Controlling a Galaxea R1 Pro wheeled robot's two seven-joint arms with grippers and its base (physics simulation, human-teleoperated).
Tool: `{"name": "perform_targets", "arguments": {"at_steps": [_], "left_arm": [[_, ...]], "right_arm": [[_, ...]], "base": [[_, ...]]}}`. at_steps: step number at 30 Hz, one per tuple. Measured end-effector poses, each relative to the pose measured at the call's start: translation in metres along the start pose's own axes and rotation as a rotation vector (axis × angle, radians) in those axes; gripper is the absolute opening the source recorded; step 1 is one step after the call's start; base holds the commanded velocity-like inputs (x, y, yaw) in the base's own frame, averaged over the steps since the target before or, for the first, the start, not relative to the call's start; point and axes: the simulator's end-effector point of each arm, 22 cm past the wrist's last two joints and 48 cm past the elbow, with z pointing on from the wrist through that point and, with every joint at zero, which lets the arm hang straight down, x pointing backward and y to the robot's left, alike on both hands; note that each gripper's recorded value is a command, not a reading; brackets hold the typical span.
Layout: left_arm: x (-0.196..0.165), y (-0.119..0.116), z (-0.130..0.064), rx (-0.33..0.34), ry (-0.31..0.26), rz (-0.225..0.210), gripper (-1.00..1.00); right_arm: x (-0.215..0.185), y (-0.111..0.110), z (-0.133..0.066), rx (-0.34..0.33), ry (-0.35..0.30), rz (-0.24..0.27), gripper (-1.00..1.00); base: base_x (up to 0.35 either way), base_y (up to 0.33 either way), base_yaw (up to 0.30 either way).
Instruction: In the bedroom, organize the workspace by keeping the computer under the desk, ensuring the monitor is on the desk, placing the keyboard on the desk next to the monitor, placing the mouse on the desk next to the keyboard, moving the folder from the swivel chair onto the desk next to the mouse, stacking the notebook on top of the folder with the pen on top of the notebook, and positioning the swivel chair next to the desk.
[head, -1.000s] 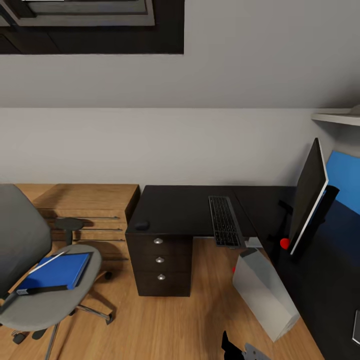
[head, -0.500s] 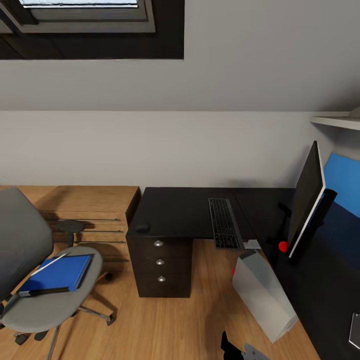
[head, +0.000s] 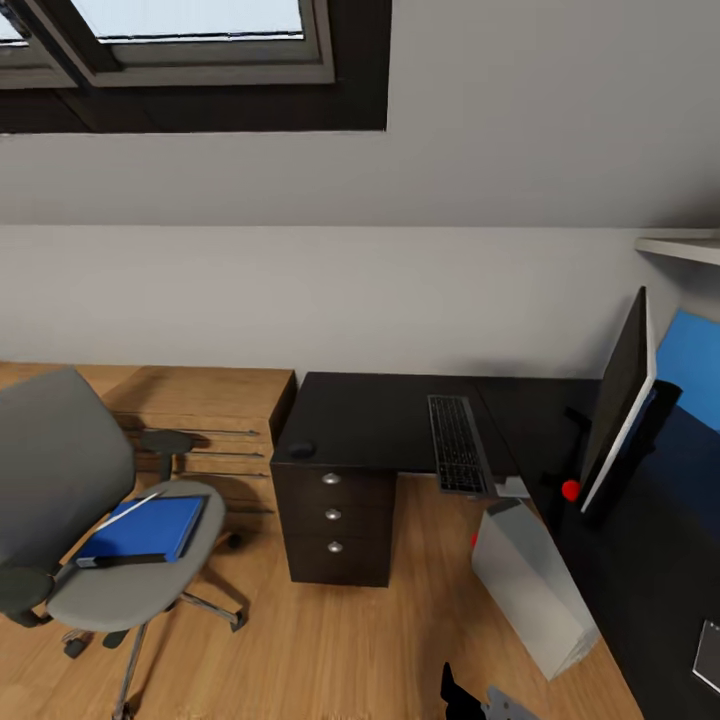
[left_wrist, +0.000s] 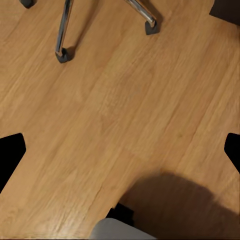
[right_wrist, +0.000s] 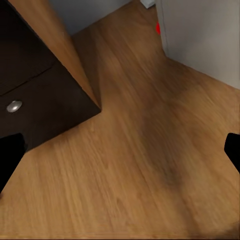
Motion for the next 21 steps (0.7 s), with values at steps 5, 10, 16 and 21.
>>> {"name": "perform_targets", "arguments": {"at_steps": [5, 10, 16, 21], "left_arm": [[-0.002, 0.001, -0.005, -0.001, 0.003, 0.001, 1.00], [-0.004, 0.003, -0.011, -0.002, 0.007, 0.002, 1.00], [-0.005, 0.005, -0.017, -0.004, 0.012, 0.005, 1.00], [-0.007, 0.006, -0.022, -0.005, 0.015, 0.006, 1.00]], "right_arm": [[-0.003, 0.001, -0.004, 0.002, 0.003, -0.001, 1.00], [-0.006, 0.002, -0.009, 0.001, 0.006, -0.005, 1.00], [-0.009, 0.007, -0.014, -0.018, 0.010, -0.035, 1.00], [-0.011, 0.013, -0.019, -0.037, 0.012, -0.065, 1.00]], "base": [[-0.302, 0.000, 0.250], [-0.326, 0.000, 0.247], [-0.334, 0.000, 0.232], [-0.336, 0.000, 0.102]]}}
